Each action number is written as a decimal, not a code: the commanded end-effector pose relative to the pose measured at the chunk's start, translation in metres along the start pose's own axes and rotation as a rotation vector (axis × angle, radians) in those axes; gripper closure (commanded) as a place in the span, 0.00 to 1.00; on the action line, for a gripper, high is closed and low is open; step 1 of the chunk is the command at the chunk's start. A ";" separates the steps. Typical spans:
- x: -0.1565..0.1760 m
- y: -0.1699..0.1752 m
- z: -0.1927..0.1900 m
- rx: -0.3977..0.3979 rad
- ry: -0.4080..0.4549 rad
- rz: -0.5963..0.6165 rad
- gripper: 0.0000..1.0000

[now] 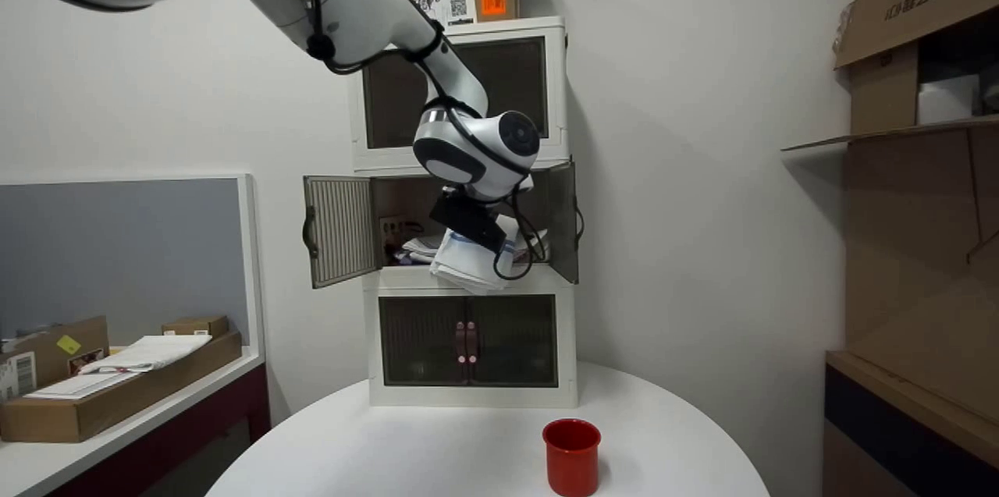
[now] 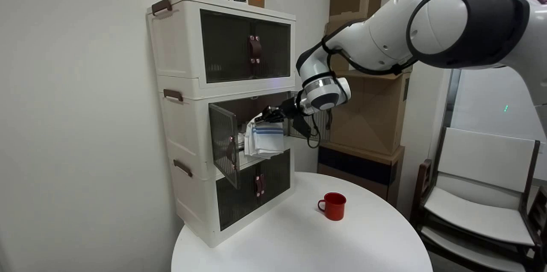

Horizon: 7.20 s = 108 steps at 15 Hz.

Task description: Pick up the towel from the table and place it in the cabinet

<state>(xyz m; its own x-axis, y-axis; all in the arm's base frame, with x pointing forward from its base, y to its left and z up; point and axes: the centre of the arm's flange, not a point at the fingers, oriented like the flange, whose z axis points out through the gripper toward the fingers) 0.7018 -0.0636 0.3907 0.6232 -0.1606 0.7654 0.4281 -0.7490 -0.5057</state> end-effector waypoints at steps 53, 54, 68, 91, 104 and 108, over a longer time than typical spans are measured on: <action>0.056 0.042 0.087 -0.074 0.072 0.209 0.00; 0.055 0.041 0.083 -0.084 0.049 0.210 0.00; 0.067 -0.014 -0.054 0.054 -0.489 0.218 0.00; -0.051 -0.078 -0.155 -0.546 -0.781 -0.027 0.00; -0.013 -0.176 -0.194 -0.370 -0.801 -0.345 0.00; -0.007 -0.188 -0.204 -0.428 -0.676 -0.379 0.00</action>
<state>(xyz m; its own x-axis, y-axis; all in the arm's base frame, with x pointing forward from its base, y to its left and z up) 0.4990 -0.0515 0.5571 0.8236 0.4735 0.3123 0.5054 -0.8625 -0.0251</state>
